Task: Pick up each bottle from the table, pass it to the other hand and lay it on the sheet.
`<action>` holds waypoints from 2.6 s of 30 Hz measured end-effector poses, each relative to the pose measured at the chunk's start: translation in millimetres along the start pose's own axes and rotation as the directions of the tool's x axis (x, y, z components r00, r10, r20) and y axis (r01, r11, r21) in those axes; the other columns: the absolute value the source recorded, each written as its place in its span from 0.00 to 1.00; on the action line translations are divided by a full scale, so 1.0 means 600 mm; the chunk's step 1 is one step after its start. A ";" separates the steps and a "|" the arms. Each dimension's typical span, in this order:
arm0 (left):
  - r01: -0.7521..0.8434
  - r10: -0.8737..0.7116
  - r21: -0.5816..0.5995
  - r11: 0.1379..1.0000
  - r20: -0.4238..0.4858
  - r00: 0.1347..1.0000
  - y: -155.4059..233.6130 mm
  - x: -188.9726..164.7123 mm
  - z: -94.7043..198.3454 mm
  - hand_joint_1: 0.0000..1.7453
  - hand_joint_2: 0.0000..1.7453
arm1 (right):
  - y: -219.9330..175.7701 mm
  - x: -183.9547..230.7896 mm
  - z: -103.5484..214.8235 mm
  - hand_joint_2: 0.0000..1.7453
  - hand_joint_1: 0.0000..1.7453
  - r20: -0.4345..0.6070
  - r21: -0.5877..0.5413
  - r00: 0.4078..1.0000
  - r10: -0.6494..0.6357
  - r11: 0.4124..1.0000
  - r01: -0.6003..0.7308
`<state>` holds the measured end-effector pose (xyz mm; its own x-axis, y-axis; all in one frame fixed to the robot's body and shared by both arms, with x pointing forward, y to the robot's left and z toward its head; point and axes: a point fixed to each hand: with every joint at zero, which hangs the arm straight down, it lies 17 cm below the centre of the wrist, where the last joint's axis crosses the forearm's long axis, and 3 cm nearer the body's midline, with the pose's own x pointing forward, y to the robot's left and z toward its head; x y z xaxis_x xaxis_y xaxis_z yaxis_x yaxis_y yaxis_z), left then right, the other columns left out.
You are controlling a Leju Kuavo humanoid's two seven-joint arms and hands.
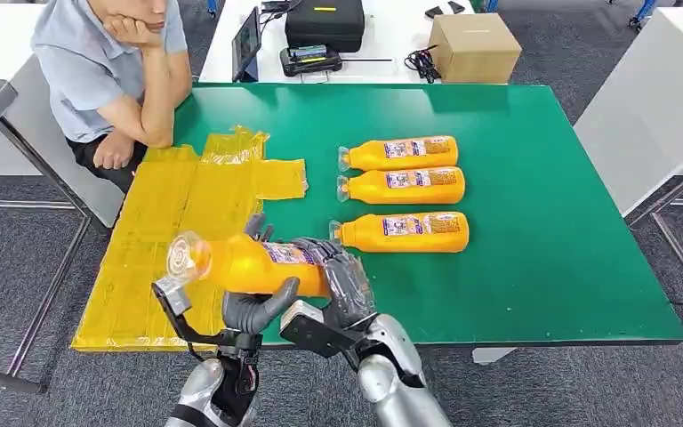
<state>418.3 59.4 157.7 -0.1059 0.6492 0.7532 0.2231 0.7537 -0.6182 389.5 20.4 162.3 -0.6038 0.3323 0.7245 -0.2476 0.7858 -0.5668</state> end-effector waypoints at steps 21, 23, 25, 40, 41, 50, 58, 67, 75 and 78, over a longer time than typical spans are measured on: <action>0.027 -0.028 0.016 1.000 0.059 0.998 0.000 0.027 -0.007 1.00 1.00 | 0.012 -0.036 0.007 1.00 0.00 -0.056 -0.004 0.998 -0.036 0.999 0.036; 0.061 -0.064 0.038 0.997 0.074 0.995 0.005 0.033 -0.009 1.00 1.00 | 0.014 -0.038 0.010 1.00 0.00 -0.062 -0.003 0.997 -0.041 0.999 0.041; 0.096 -0.101 0.057 0.994 0.092 0.991 0.010 0.044 -0.013 1.00 1.00 | 0.018 -0.042 0.015 1.00 0.00 -0.070 -0.005 0.996 -0.047 0.999 0.047; 0.969 -0.973 0.151 0.196 0.154 0.172 0.020 0.098 -0.035 1.00 1.00 | 0.000 -0.076 0.074 1.00 0.00 -0.161 -0.086 0.981 -0.112 0.991 0.099; 0.985 -0.986 0.144 0.100 0.145 0.079 0.028 0.094 -0.036 1.00 1.00 | -0.006 -0.079 0.075 1.00 0.00 -0.164 -0.093 0.980 -0.112 0.991 0.097; 0.986 -0.989 0.144 -0.082 0.112 -0.099 0.075 0.106 -0.047 1.00 1.00 | -0.038 -0.096 0.080 1.00 0.00 -0.179 -0.133 0.977 -0.113 0.987 0.089; 0.973 -0.970 0.030 -0.230 0.075 -0.231 0.144 0.081 -0.072 1.00 1.00 | -0.050 -0.093 0.082 1.00 0.00 -0.156 -0.140 0.978 -0.139 0.983 0.118; 0.918 -0.921 -0.075 -0.389 -0.001 -0.390 0.264 0.057 -0.097 1.00 1.00 | -0.054 -0.092 0.078 1.00 0.00 -0.136 -0.143 0.973 -0.186 0.976 0.167; 0.883 -0.889 -0.172 -0.437 -0.063 -0.453 0.353 0.042 -0.106 1.00 1.00 | -0.049 -0.096 0.074 1.00 0.00 -0.130 -0.133 0.968 -0.214 0.971 0.197; 0.878 -0.883 -0.192 -0.438 -0.093 -0.461 0.374 0.043 -0.109 0.92 1.00 | -0.044 -0.098 0.076 1.00 0.00 -0.134 -0.127 0.966 -0.219 0.971 0.202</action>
<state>528.9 238.4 52.9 -0.0582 -0.9739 0.2193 -0.0052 0.2199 0.9755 396.9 -43.8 116.9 -0.4276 0.2191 0.8770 -0.2666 0.8965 -0.3539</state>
